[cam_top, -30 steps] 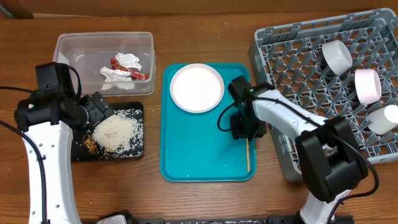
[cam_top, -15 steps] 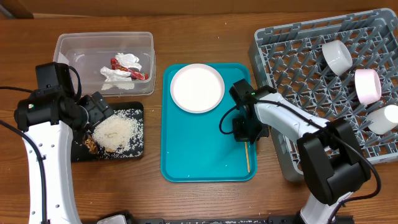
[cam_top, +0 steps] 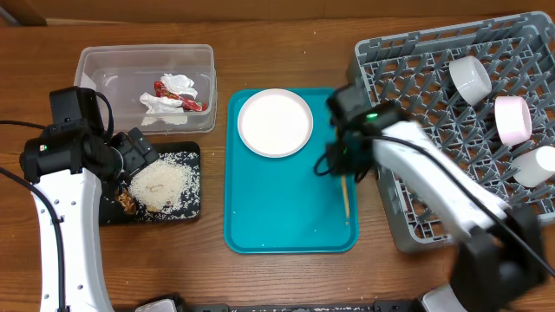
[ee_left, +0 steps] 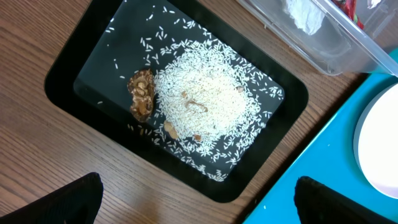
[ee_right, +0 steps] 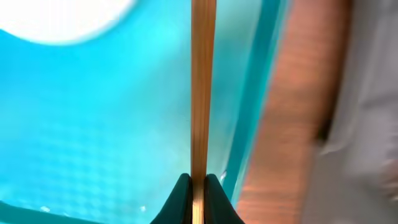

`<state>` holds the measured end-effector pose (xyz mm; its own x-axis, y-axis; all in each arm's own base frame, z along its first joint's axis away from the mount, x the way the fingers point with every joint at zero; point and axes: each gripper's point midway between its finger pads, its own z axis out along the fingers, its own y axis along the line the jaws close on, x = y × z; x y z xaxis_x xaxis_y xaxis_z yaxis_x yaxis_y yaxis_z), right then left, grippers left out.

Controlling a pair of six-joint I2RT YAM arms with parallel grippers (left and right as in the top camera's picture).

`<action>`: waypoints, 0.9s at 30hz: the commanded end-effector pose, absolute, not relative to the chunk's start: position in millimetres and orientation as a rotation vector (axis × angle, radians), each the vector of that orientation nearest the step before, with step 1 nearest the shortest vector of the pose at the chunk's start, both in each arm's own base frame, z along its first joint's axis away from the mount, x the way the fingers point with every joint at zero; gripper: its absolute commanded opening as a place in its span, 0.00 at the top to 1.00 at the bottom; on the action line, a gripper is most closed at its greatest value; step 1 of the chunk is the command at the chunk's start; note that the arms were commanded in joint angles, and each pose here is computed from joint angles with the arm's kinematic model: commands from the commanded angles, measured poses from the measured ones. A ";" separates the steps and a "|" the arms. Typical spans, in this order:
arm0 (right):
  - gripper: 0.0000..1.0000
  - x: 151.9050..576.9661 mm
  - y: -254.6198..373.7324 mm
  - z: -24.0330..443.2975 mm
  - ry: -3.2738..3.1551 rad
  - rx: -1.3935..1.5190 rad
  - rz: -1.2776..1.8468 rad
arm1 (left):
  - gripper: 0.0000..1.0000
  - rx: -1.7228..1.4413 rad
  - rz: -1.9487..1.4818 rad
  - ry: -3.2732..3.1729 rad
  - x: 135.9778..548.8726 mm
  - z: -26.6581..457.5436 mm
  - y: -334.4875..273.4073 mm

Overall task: Sort waste into correct bins and load items into the dishwasher
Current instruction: 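Carry the second chopstick right and release it in the dish rack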

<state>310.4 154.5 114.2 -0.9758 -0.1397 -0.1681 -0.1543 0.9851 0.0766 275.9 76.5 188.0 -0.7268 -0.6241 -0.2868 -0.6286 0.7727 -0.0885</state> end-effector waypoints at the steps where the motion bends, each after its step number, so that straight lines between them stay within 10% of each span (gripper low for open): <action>1: 0.96 340.7 113.9 178.0 2.719 -0.240 -0.056 | 0.00 -0.972 0.030 2.640 276.4 194.3 79.4; 20: 0.96 334.5 44.4 124.7 2.925 -0.405 -0.094 | 0.00 -0.972 0.030 2.640 276.4 194.3 79.4; 27: 0.70 330.0 44.6 112.9 2.963 -0.411 -0.089 | 0.00 -0.972 0.030 2.640 276.4 194.3 79.4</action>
